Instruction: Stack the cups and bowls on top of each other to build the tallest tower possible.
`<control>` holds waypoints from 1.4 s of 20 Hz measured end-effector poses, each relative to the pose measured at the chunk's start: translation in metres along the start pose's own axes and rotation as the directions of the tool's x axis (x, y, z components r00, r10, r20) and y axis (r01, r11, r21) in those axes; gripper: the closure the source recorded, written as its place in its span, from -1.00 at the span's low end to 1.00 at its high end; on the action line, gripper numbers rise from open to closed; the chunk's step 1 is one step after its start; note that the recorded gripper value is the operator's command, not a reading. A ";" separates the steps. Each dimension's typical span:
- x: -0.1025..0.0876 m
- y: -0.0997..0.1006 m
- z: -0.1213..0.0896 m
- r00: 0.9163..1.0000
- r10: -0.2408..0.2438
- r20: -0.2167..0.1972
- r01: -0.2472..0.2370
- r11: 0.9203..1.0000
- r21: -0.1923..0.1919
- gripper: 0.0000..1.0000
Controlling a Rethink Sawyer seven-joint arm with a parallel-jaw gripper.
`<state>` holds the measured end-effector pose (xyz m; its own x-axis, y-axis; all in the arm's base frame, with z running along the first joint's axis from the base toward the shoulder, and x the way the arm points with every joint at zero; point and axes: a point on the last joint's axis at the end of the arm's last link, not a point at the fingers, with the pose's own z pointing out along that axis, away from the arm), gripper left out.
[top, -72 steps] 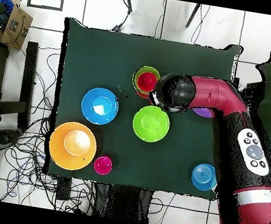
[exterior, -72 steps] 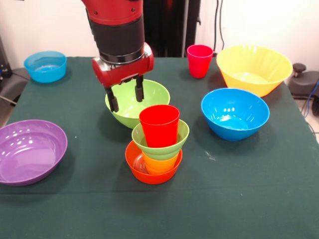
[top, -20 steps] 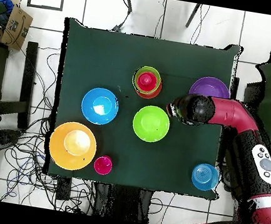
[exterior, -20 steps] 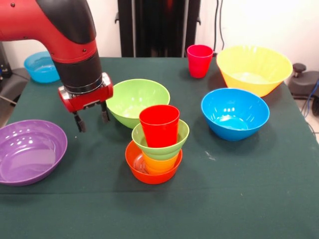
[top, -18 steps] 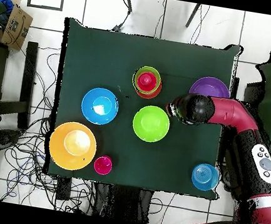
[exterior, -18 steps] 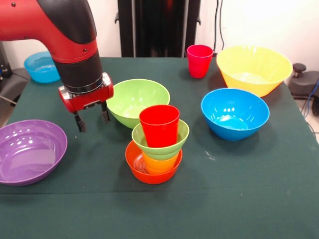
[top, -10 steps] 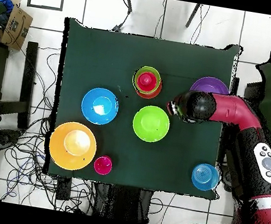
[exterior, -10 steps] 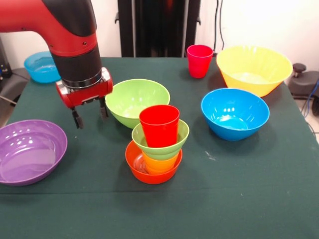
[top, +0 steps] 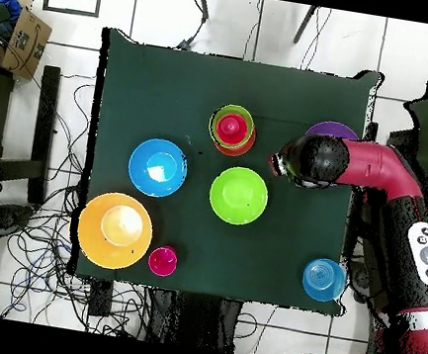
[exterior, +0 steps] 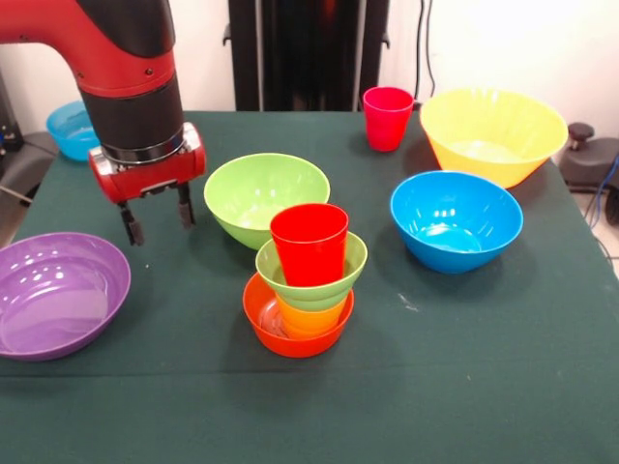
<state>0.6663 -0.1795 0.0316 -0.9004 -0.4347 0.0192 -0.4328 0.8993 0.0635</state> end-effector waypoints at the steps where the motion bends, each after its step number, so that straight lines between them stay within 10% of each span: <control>1: -0.001 -0.002 -0.002 1.000 0.002 -0.001 -0.002 1.000 0.002 -1.00; 28: 0.005 0.008 0.039 1.000 0.019 0.002 -0.018 0.996 -0.082 -1.00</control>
<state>0.6569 -0.1720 -0.0064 -0.9084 -0.4177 0.0183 -0.4110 0.9001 0.1445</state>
